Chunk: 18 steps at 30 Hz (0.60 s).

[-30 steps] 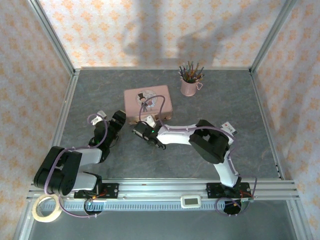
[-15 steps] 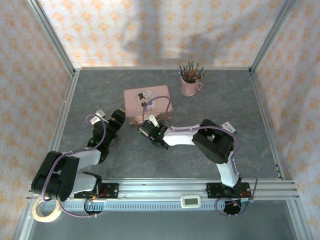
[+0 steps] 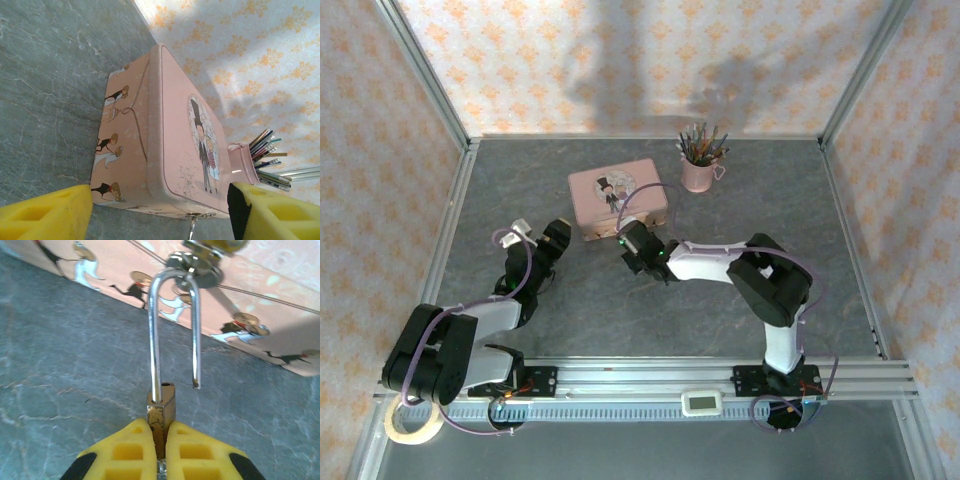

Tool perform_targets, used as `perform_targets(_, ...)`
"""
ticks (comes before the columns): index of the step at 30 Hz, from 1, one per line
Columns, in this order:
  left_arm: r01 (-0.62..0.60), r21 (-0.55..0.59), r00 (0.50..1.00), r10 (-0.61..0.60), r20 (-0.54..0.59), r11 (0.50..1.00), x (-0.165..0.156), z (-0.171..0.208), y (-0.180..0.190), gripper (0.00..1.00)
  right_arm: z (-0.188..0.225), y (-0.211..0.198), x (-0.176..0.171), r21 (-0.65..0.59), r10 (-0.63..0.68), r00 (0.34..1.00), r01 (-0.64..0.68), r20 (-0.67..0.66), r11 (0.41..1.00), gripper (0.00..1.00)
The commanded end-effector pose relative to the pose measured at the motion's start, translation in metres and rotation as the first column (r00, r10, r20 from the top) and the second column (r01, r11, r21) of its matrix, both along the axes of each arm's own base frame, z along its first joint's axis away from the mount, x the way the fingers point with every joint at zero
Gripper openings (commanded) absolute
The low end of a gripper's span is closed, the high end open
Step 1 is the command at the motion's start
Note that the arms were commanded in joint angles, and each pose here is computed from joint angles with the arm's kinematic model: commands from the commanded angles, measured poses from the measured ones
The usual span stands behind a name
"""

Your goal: Unlock the padlock with the key

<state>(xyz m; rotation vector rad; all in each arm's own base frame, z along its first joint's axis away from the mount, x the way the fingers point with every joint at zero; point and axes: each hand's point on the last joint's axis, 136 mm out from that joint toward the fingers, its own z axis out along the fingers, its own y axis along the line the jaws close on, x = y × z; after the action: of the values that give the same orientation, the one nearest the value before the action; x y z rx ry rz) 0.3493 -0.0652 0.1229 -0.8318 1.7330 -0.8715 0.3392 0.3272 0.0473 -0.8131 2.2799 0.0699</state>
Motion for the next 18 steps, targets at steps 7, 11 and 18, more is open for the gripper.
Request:
perform_targets(7,0.170,-0.034,0.983,-0.167,0.083,0.985,-0.001,0.017,-0.045,0.63,0.023,0.022,-0.005,0.235,0.256,0.955,-0.217,-0.150,0.947,0.00)
perform_targets(11,0.195,-0.066,0.978,-0.189,0.087,0.979,-0.001,0.012,-0.066,0.58,0.020,0.023,-0.006,0.265,0.269,0.947,-0.219,-0.172,0.939,0.00)
perform_targets(18,0.262,-0.143,0.963,-0.249,0.102,0.954,0.018,0.001,-0.114,0.44,0.023,0.027,-0.005,0.265,0.310,0.939,-0.264,-0.149,0.927,0.00)
